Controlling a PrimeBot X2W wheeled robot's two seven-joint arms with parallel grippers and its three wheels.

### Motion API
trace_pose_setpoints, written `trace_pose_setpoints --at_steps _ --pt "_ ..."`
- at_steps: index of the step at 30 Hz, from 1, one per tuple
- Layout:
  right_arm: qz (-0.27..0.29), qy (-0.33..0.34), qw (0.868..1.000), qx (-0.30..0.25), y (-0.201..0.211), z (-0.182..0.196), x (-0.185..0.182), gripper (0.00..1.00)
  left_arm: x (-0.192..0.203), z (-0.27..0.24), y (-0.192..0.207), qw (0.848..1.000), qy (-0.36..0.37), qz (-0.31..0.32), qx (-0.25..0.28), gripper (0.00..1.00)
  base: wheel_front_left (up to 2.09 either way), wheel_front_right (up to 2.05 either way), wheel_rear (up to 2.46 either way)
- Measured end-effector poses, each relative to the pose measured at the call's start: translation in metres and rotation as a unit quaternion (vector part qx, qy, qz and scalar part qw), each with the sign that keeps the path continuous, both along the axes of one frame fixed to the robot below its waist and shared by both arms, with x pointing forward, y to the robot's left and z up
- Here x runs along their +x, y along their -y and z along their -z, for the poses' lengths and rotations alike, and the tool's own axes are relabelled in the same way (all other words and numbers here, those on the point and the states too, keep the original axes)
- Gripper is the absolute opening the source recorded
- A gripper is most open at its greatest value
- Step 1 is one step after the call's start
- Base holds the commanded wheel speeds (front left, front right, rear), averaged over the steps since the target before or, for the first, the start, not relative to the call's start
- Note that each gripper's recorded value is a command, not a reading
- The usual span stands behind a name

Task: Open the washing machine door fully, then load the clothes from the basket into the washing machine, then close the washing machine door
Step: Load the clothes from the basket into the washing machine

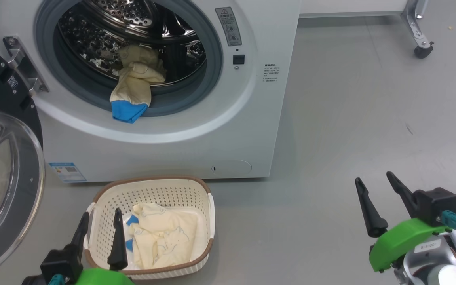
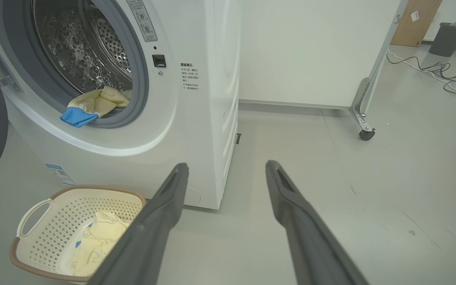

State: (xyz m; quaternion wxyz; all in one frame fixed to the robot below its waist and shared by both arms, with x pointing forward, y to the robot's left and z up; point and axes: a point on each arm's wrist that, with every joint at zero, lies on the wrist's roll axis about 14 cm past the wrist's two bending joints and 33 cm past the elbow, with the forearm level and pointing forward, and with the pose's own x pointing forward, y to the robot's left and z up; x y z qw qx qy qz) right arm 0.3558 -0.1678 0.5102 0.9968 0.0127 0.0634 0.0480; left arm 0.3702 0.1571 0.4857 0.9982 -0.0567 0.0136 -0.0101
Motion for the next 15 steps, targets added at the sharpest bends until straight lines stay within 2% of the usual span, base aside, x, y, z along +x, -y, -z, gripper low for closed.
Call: trace_pose_setpoints --at_steps 15 --pt "-0.001 -0.01 1.0 0.001 -0.0006 0.0066 0.0027 1.0 0.0055 0.0071 -0.0014 1.0 -0.012 -0.002 0.001 1.0 0.0 0.0 0.0"
